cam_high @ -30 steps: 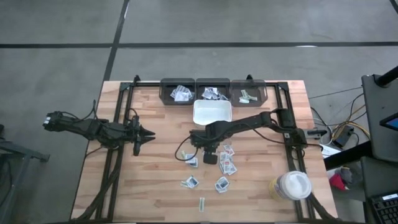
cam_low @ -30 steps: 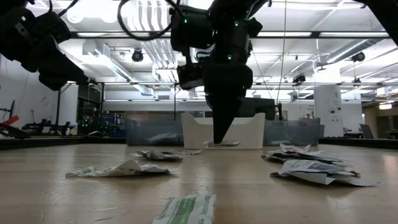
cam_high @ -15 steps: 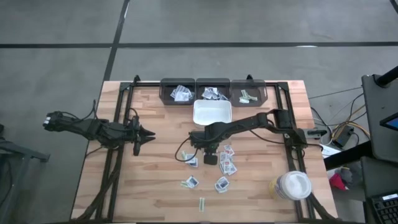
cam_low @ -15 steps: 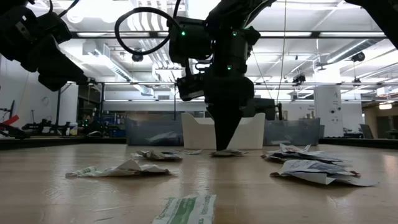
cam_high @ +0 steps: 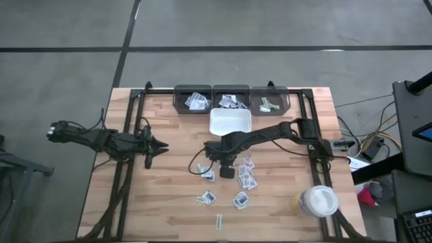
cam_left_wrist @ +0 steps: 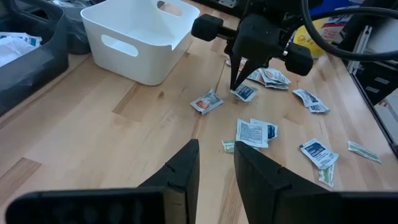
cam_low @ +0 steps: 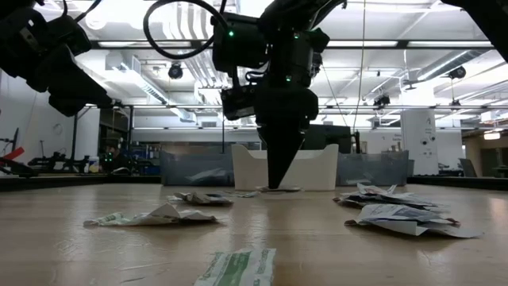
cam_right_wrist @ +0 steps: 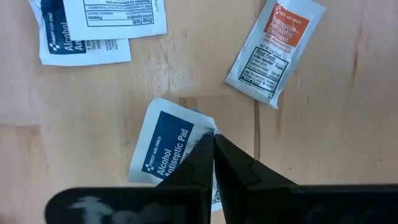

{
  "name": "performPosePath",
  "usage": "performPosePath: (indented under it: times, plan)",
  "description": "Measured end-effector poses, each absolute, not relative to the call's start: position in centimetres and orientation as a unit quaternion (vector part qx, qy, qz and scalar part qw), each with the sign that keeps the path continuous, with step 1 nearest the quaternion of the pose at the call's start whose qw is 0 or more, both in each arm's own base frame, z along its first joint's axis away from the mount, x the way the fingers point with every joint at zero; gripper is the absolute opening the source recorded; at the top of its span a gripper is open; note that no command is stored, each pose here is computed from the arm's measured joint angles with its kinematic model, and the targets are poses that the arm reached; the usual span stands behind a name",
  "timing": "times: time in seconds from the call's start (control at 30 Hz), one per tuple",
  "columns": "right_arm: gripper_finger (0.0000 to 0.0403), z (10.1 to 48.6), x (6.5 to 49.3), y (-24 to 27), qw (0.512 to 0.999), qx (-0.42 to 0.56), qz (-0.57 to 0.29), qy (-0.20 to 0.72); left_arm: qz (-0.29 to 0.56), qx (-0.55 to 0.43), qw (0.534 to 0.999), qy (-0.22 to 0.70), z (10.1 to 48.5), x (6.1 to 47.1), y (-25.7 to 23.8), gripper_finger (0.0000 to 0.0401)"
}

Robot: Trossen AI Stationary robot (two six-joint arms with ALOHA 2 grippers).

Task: Pick & Place First Aid Supplies
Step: Put the blue alcohol pad into the middle gray bin

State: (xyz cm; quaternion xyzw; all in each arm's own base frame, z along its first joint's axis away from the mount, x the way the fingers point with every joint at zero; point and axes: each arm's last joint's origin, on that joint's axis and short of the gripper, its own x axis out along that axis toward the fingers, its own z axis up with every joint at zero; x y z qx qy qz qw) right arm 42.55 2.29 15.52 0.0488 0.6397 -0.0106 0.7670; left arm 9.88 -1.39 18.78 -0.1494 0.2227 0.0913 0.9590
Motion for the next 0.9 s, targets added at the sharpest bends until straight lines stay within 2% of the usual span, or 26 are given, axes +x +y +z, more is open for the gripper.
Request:
performPosePath:
  times: [0.17,0.53,0.9]
  plan:
    - [0.0013,15.51,42.56,2.31,0.767,0.051,-0.007,0.639,0.091,-0.149,0.959,0.223,18.79,9.88,-1.39,0.0094]
    - [0.0059,15.48,42.56,2.18,0.767,0.057,-0.007,0.639,0.091,-0.149,0.959,0.223,18.79,9.87,-1.39,0.0094]
    - [0.0071,15.21,42.62,1.91,0.771,0.055,-0.007,0.634,0.091,-0.15,0.959,0.223,18.79,9.87,-1.4,0.0094]
